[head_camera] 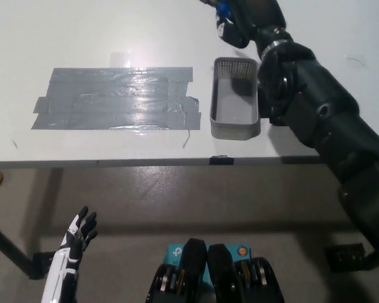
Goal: The robot picks the blue plier placed on top of the container and places it on the grey area of the table
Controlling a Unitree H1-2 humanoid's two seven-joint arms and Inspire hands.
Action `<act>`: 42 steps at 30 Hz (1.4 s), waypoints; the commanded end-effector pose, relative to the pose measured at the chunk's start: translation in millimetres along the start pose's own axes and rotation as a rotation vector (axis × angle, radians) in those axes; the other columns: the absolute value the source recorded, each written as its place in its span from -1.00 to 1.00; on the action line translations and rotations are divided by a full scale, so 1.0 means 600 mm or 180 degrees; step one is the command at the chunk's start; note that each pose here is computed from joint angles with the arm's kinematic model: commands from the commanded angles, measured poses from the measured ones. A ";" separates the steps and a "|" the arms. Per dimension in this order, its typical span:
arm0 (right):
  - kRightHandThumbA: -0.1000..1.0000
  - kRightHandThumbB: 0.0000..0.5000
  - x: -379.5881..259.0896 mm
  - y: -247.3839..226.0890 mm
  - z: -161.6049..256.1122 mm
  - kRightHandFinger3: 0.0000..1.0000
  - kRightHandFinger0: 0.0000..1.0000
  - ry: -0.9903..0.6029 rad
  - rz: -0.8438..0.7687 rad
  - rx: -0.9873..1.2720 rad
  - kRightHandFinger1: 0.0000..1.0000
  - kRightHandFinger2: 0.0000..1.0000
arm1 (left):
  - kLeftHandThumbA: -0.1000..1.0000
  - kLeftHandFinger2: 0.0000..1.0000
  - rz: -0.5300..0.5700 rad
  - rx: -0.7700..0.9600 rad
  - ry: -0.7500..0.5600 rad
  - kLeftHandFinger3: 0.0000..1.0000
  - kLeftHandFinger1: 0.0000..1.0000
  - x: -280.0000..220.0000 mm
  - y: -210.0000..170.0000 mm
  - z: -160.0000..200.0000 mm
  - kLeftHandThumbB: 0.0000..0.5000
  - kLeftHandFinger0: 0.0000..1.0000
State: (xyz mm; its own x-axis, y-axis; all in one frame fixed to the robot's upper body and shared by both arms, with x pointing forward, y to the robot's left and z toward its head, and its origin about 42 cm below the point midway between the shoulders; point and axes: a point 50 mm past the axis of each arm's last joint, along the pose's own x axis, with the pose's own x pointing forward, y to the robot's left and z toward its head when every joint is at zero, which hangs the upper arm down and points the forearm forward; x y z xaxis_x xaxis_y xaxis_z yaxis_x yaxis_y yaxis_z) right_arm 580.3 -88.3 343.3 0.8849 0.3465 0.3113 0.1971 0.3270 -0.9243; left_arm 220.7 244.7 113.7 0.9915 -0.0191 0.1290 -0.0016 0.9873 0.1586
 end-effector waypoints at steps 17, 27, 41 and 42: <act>-1.00 -0.20 0.007 0.079 0.256 0.36 -1.00 -0.0576 0.0265 0.0293 -0.40 0.60 | 1.00 1.00 -0.0103 -0.0010 -0.0104 1.00 1.00 -0.010 -0.014 0.011 -1.00 1.00; -1.00 -0.10 -0.039 0.158 0.214 -0.37 -1.00 -0.0311 0.0667 0.0206 -0.58 0.10 | 1.00 1.00 -0.0172 0.0027 -0.0128 1.00 1.00 -0.015 -0.021 0.008 -1.00 1.00; 0.31 0.36 -0.033 0.158 0.178 1.00 1.00 0.0109 0.1341 0.0190 1.00 1.00 | 1.00 1.00 -0.0224 0.0087 -0.0156 1.00 1.00 -0.004 -0.020 0.013 -1.00 0.98; 0.34 0.38 -0.026 0.148 0.179 1.00 1.00 0.0094 0.1302 0.0165 1.00 1.00 | 1.00 1.00 -0.0217 0.0081 -0.0159 1.00 1.00 -0.003 -0.020 0.013 -1.00 0.98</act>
State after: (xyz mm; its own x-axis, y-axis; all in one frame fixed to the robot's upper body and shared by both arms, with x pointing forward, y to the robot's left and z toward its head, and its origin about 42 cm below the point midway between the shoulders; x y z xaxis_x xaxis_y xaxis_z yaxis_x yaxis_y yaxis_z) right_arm 524.2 18.4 225.9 0.8986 0.4170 -0.1367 -0.2430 0.2134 -0.9463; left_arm 216.4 231.1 109.5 0.9913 -0.0704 0.1114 0.0504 0.9836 0.1729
